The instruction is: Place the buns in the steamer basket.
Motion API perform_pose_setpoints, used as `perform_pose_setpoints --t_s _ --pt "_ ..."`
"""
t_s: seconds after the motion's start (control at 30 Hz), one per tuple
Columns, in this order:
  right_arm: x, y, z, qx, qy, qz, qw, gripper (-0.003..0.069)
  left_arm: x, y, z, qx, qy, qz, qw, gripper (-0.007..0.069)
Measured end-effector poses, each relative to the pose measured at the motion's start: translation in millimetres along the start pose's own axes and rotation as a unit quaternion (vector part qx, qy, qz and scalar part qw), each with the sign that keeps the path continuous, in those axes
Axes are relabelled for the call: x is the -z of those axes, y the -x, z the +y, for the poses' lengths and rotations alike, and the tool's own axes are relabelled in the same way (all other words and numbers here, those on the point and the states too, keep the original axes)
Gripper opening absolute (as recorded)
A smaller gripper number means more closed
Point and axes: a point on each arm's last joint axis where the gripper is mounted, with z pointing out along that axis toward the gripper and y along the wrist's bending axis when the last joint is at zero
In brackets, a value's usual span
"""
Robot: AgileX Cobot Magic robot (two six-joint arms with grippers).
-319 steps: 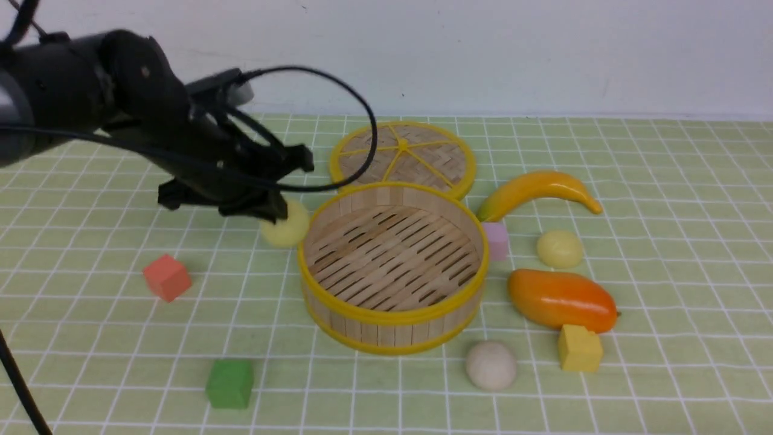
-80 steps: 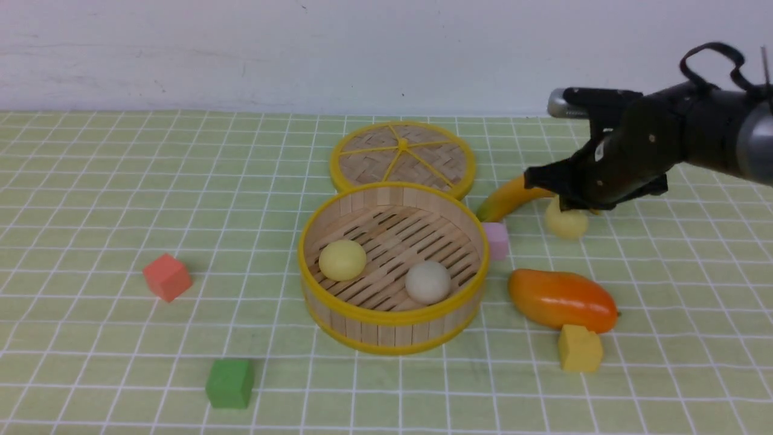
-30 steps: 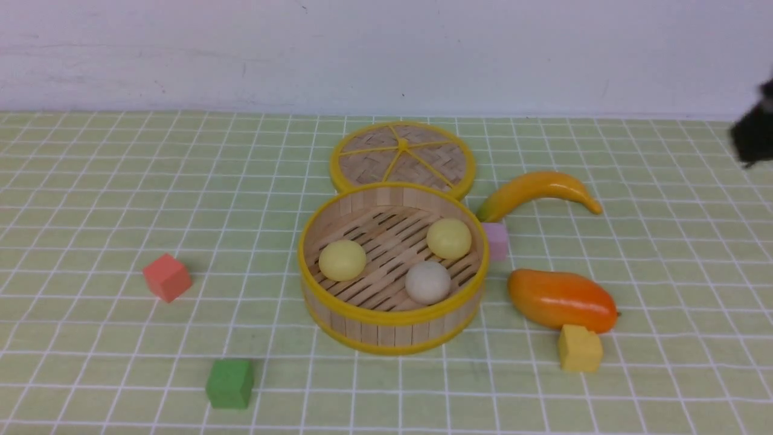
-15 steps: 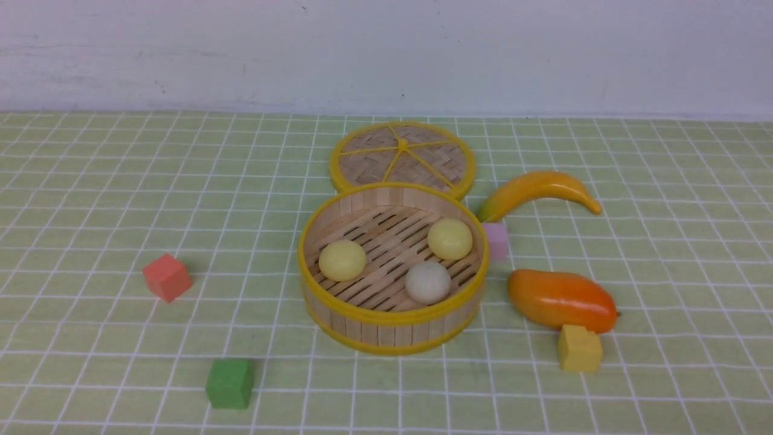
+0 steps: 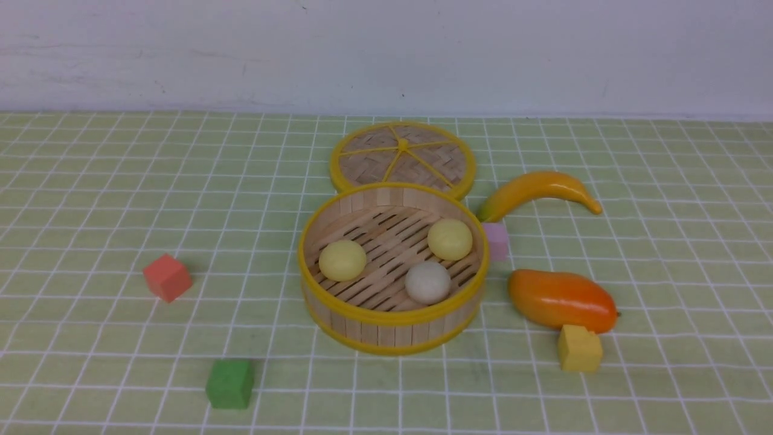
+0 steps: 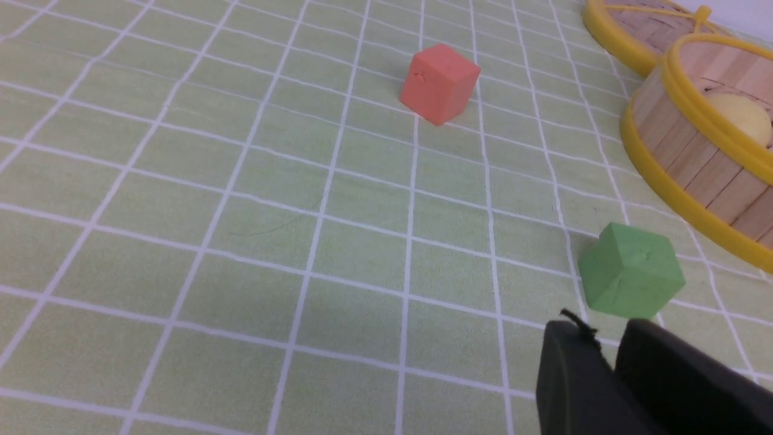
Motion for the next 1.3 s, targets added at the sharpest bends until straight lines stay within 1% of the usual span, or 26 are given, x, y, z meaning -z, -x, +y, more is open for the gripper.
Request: perform_pose_setpoints --t_s 0.1,0.17,0.2,0.27,0.3,0.37,0.43,0.5,0.53,0.63,0.7,0.87,1.3 --pt "4.1 0.5 -2.2 0.002 -0.01 -0.028 1.0 -0.0017 0.0 0.1 0.2 -0.003 0.001 0.0 1.0 0.0112" --pt "10.9 1.5 -10.5 -0.002 -0.06 -0.105 0.993 -0.0013 0.0 0.0 0.0 0.0 0.0 0.0 1.0 0.0113" --pt "12.7 1.6 -13.2 -0.001 -0.078 -0.137 0.987 -0.0012 0.0 0.1 0.2 -0.003 0.001 0.0 1.0 0.0114" --pt "12.6 0.7 -17.3 -0.001 -0.101 -0.167 0.981 -0.0011 0.0 0.1 0.2 -0.003 0.001 0.0 1.0 0.0116" --pt "10.3 -3.2 -21.0 0.0 -0.128 -0.204 0.97 -0.001 0.0 0.1 0.2 -0.003 0.001 0.0 1.0 0.0119" --pt "1.6 -13.1 -27.1 0.0 -0.163 -0.245 0.956 -0.001 0.0 0.1 0.2 -0.003 0.001 0.0 1.0 0.0121" --pt "-4.5 -19.3 -29.5 -0.002 -0.173 -0.255 0.951 -0.001 0.0 0.1 0.2 -0.003 0.001 0.0 1.0 0.0123" --pt "-24.2 -37.0 -36.2 -0.006 -0.191 -0.264 0.945 -0.001 0.0 0.1 0.2 -0.003 0.001 0.0 1.0 0.0125" --pt "-27.3 -40.0 -37.3 -0.008 -0.195 -0.263 0.945 -0.001 0.0 0.1 0.2 -0.003 0.001 0.0 1.0 0.0125" --pt "-60.9 -65.9 -47.6 -0.018 -0.208 -0.225 0.952 -0.0006 0.0 0.1 0.2 -0.003 0.001 0.0 1.0 0.0127" --pt "-68.2 -71.0 -49.9 -0.014 -0.211 -0.224 0.951 -0.0003 0.0 0.1 0.2 -0.003 0.001 -0.001 1.0 0.0127" --pt "-68.3 -69.3 -50.2 -0.007 -0.214 -0.24 0.947 0.0001 -0.1 -0.2 0.3 -0.003 0.001 0.0 1.0 0.0128" --pt "-68.5 -69.3 -50.3 -0.007 -0.214 -0.241 0.947 0.0013 -0.2 -0.6 0.4 -0.003 0.001 0.001 1.0 0.0134"
